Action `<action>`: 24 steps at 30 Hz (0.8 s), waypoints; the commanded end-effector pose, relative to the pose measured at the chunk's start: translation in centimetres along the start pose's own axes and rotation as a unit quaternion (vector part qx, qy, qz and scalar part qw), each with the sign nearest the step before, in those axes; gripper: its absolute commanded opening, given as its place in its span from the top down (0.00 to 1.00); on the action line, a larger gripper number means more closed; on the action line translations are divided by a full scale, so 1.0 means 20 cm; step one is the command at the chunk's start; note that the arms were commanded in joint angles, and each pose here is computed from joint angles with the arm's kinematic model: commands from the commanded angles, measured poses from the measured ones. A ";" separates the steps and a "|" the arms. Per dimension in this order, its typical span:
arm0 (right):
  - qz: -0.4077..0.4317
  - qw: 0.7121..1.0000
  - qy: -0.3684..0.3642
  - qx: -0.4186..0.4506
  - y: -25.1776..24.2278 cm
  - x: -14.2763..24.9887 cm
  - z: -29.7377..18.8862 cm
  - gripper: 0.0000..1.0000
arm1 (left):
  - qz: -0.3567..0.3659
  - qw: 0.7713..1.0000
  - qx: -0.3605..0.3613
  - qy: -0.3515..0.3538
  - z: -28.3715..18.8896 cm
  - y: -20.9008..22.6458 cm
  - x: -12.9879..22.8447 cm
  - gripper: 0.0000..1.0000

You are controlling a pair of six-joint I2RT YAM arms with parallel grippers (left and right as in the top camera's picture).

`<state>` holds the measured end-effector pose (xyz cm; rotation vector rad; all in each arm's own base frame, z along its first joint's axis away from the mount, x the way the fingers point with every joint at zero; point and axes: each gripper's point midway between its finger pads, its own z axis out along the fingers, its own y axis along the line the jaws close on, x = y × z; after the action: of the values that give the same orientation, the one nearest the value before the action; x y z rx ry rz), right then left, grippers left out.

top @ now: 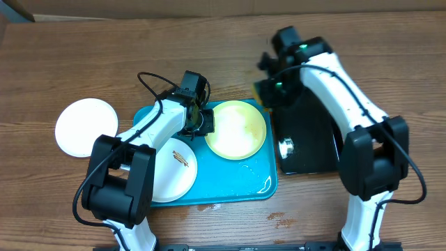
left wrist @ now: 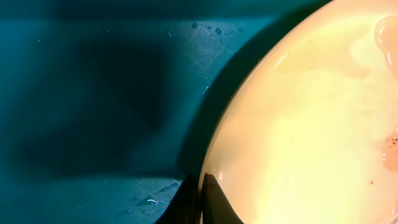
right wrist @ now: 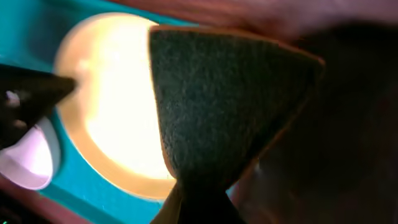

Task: Clean dirty plates on tray and stack at the side
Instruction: 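Carry the sponge right with the right gripper into the black tray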

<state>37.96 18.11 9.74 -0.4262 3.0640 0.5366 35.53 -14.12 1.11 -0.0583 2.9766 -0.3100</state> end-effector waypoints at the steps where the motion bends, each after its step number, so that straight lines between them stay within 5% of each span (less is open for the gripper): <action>1: 0.049 0.999 0.010 0.006 -0.16 0.04 -0.07 0.96 | -0.004 1.000 -0.001 0.000 0.01 0.01 -0.01 0.94; 12: 0.122 0.990 0.066 0.027 -0.44 0.26 0.06 0.96 | -0.001 1.000 -0.001 0.000 0.01 0.01 -0.01 0.94; 17: 0.110 0.991 0.037 0.060 -0.55 0.24 0.19 0.96 | 0.000 1.000 -0.001 0.000 0.01 0.01 -0.01 0.94; 18: 0.108 0.992 0.030 0.061 -0.56 0.23 0.21 0.91 | 0.000 1.000 -0.001 0.000 0.01 0.01 -0.01 0.94; 20: 0.104 0.992 0.017 0.062 -0.57 0.20 0.22 0.66 | -0.001 1.000 -0.001 0.000 0.01 0.01 -0.01 0.94; 24: 0.106 0.992 0.008 0.061 -0.56 0.17 0.20 0.51 | 0.000 1.000 -0.001 0.000 0.01 0.01 -0.01 0.94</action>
<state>36.95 8.43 1.35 -0.1079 3.1758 0.3619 35.53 -14.11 1.10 -0.0584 2.9769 -0.3093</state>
